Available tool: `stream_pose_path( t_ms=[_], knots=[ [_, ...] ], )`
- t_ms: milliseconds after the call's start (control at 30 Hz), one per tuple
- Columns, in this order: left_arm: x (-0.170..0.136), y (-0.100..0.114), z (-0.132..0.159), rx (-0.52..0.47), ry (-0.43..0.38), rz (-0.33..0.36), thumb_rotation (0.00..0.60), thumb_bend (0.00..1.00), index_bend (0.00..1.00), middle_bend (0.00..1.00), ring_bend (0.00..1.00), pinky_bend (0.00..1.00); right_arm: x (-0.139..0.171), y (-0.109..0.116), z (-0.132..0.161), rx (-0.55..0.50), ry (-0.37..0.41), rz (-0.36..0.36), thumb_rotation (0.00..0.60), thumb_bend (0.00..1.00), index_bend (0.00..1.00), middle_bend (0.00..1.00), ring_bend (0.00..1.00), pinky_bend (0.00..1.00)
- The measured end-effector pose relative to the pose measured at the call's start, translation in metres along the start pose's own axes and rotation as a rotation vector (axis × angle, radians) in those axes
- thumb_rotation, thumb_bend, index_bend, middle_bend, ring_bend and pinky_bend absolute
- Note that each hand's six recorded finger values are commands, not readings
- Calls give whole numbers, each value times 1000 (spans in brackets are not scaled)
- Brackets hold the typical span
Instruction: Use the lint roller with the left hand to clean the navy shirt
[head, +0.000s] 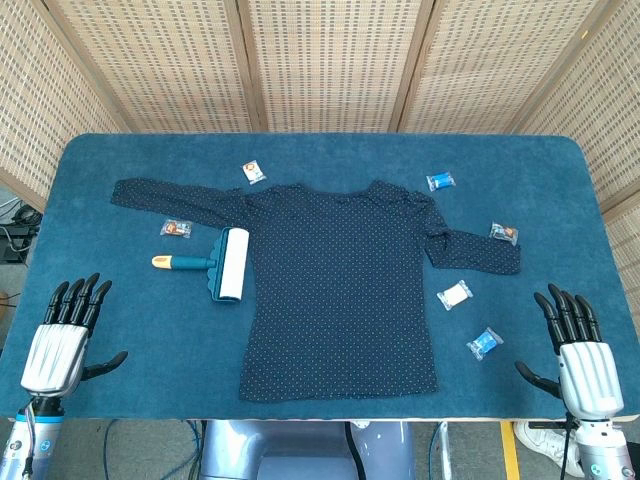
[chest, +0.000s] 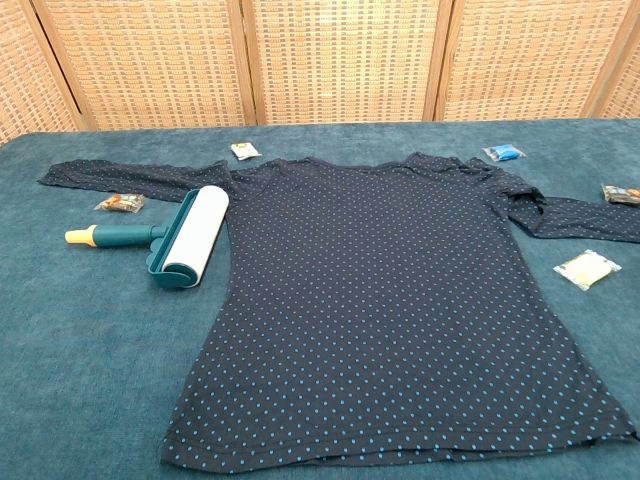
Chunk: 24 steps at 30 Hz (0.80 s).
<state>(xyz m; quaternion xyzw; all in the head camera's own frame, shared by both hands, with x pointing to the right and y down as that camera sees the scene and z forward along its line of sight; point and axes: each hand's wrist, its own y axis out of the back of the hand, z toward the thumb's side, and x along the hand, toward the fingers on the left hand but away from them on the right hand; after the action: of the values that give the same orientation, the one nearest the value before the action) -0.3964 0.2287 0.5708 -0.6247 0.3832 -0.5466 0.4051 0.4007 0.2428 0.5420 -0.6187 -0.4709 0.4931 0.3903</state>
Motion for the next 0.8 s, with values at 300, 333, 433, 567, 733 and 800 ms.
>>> stream_pose_path(
  t_ms=[300,333,433,567,733,800],
  knots=[
    [8,2,-5,7,12,-7,600,124,0,0,19,172,-1,2,-3,-4,-13,-4,600,133,0,0,0,0],
    [11,2,-6,14,13,-6,600,124,0,1,56,229,-1,2,-3,-6,-15,-5,600,134,0,0,0,0],
    [23,6,-7,31,13,10,600,125,0,99,227,377,-1,2,-4,-6,-16,-6,600,134,0,0,0,0],
    [38,8,-8,38,11,10,600,127,0,406,453,529,-2,2,-4,-6,-18,-2,600,134,0,0,0,0],
    [60,6,-7,46,-4,-28,600,128,96,661,619,642,-3,-1,-7,-3,-26,7,600,134,0,0,0,0],
    [71,4,-6,62,-11,-52,600,128,139,703,645,657,-4,-2,-8,-3,-30,9,600,134,0,0,0,0]
  ],
)
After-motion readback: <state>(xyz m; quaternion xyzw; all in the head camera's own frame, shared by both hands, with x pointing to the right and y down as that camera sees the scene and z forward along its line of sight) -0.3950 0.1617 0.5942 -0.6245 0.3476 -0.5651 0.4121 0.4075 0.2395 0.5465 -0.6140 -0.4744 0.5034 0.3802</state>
